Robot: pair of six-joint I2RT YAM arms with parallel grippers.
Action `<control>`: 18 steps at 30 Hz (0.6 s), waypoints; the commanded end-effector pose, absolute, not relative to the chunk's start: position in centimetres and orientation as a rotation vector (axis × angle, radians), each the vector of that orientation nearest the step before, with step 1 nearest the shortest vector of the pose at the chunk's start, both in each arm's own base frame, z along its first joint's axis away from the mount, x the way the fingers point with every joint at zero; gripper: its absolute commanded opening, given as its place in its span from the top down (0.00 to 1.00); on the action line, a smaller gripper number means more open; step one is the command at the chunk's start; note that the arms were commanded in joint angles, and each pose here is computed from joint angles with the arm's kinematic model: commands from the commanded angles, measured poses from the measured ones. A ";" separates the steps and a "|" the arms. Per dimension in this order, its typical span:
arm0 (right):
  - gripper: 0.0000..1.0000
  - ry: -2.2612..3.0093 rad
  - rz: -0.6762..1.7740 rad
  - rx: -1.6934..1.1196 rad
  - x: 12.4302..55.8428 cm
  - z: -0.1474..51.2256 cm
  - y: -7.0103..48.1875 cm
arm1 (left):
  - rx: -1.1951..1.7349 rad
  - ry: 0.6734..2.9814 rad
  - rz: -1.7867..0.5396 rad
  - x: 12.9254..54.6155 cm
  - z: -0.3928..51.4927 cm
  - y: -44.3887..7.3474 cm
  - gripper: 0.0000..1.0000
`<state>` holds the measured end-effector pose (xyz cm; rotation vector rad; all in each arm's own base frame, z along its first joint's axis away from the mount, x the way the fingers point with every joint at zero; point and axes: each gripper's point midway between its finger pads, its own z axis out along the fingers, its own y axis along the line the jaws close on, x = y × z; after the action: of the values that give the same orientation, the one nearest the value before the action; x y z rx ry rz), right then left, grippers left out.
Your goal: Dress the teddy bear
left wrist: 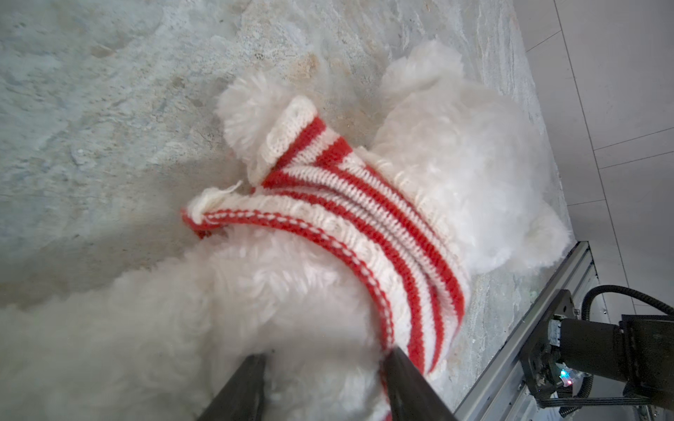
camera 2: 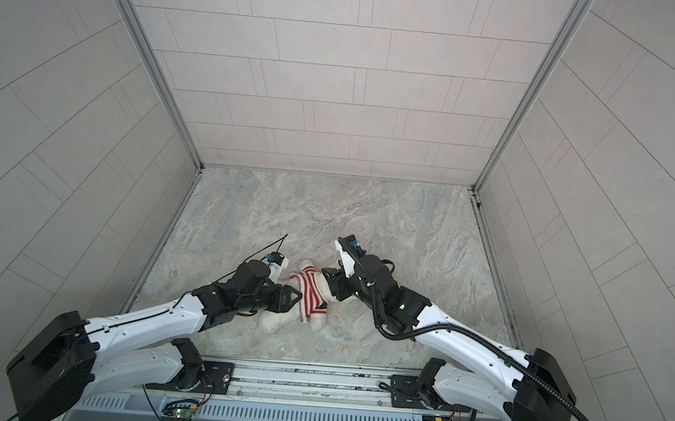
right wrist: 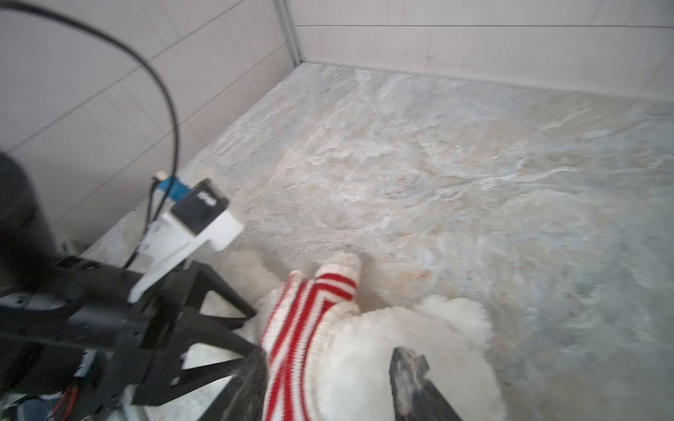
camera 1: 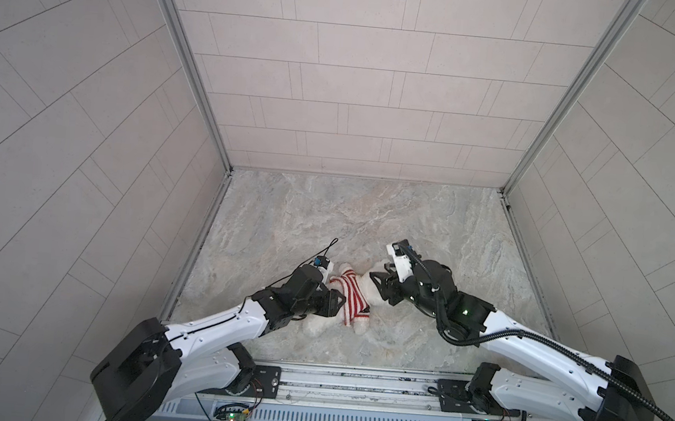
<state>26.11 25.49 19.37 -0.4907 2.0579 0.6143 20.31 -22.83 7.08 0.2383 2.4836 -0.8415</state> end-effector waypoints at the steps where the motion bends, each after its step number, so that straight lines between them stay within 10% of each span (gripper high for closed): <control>1: 0.37 2.203 0.530 -0.582 26.1 15.6 24.2 | 0.244 2.538 -0.788 19.2 5.0 -22.1 0.45; 18: 0.31 2.348 0.631 -0.608 27.0 9.6 25.5 | 0.224 2.564 -0.821 17.7 2.9 -22.2 0.48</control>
<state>27.40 24.85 10.35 -0.5865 2.3343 0.5785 19.71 -23.58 5.73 0.2189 2.4445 -0.8783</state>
